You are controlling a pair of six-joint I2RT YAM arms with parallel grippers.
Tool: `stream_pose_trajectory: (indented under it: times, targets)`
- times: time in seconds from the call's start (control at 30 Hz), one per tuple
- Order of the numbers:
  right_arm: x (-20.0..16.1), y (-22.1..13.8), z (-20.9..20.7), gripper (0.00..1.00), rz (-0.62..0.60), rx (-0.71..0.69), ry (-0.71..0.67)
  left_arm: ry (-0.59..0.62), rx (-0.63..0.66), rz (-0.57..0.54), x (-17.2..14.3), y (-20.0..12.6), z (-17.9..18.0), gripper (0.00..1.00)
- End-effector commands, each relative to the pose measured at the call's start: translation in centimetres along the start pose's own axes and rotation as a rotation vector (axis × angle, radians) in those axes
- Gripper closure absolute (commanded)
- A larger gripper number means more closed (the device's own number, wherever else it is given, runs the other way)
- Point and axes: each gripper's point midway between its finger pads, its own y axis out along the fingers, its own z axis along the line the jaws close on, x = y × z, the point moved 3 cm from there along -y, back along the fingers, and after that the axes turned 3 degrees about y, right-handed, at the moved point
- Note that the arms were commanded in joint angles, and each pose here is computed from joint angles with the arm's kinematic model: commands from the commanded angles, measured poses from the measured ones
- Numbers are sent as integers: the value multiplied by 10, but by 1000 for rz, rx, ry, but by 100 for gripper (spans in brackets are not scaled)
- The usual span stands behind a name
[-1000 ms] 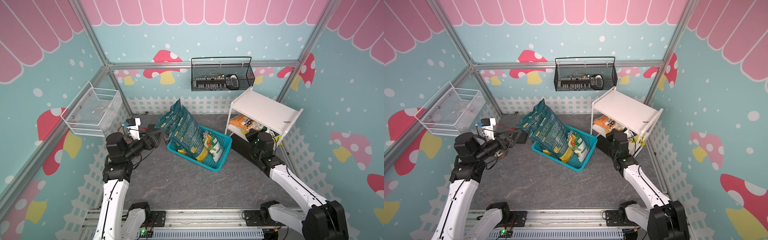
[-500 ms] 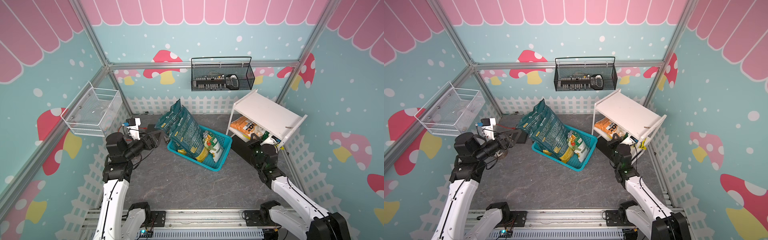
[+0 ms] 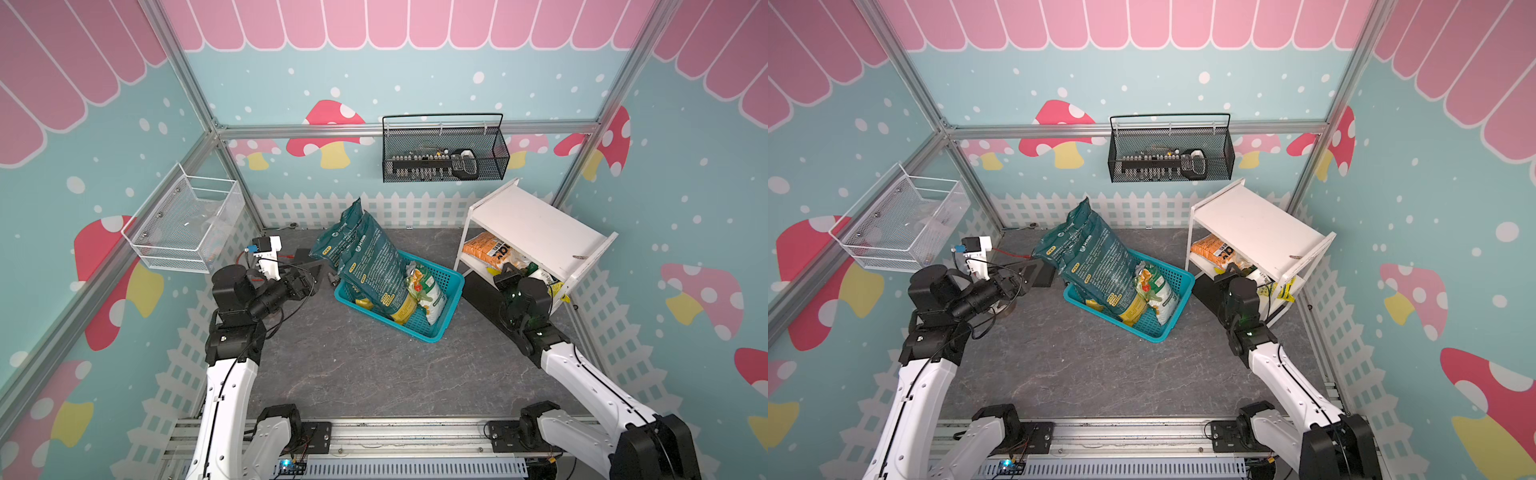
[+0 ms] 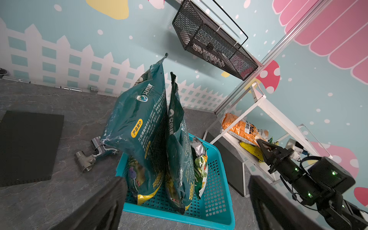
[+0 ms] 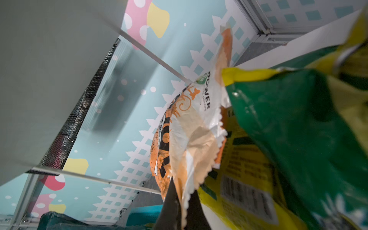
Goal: Take down the fertilizer bag from the shelf
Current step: Pick up the fertilizer bag from the shelf.
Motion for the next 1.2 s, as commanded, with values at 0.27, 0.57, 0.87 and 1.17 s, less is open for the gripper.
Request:
stream_pose_trajectory:
  times: [0.27,0.57,0.87,1.17]
  targets:
    - [-25,16,-35,100,74,-161,88,46,-9,-19,9,-5,-9,1]
    - [-12,2,-15,100,53,-155,49,47,-7,-20,9,-5,-9,1]
    - [-10,-18,-12,100,72,-111,25,46,-8,-19,8,-5,-9,1]
    - [-49,-15,-12,100,264,12,83,47,-7,-20,9,-5,-9,1]
